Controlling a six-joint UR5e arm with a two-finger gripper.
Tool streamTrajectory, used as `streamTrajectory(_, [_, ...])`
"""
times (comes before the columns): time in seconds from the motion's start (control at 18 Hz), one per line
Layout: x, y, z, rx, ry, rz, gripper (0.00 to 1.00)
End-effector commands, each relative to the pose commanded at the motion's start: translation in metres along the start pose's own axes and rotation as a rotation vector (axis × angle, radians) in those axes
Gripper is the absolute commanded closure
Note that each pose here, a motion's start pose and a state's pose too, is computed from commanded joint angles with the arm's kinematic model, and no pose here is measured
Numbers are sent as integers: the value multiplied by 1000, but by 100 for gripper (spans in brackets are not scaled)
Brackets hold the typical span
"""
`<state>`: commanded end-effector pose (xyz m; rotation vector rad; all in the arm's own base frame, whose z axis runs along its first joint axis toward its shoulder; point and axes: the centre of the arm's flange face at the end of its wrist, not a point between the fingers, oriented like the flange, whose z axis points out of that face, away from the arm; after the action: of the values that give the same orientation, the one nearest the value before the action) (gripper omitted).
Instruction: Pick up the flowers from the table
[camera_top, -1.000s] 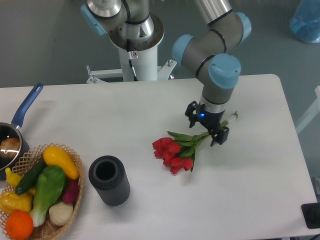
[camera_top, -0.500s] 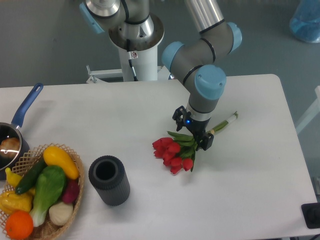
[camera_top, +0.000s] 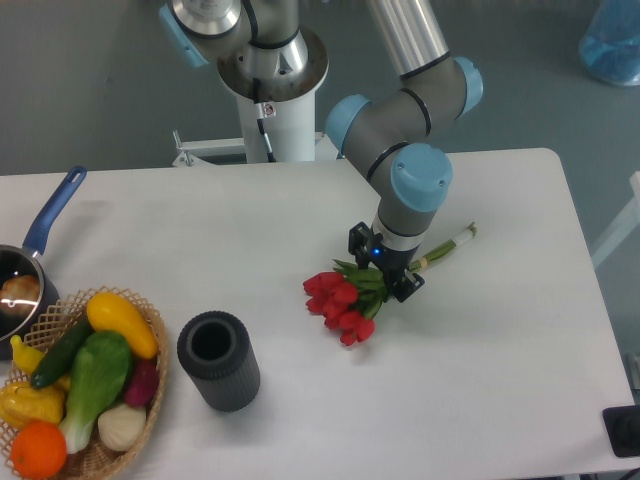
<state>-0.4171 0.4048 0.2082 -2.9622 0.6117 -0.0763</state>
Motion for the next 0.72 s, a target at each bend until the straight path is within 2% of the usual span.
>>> streamTrajectory(0.06, [-1, 0, -1, -1, -2, 0, 100])
streamTrajectory(0.33, [-9, 11, -15, 4, -29, -51, 100])
streamTrajectory(0.5, [-28, 6, -47, 14, -99, -156, 100])
streamTrajectory(0.72, [-56, -3, -91, 23, -186, -178, 100])
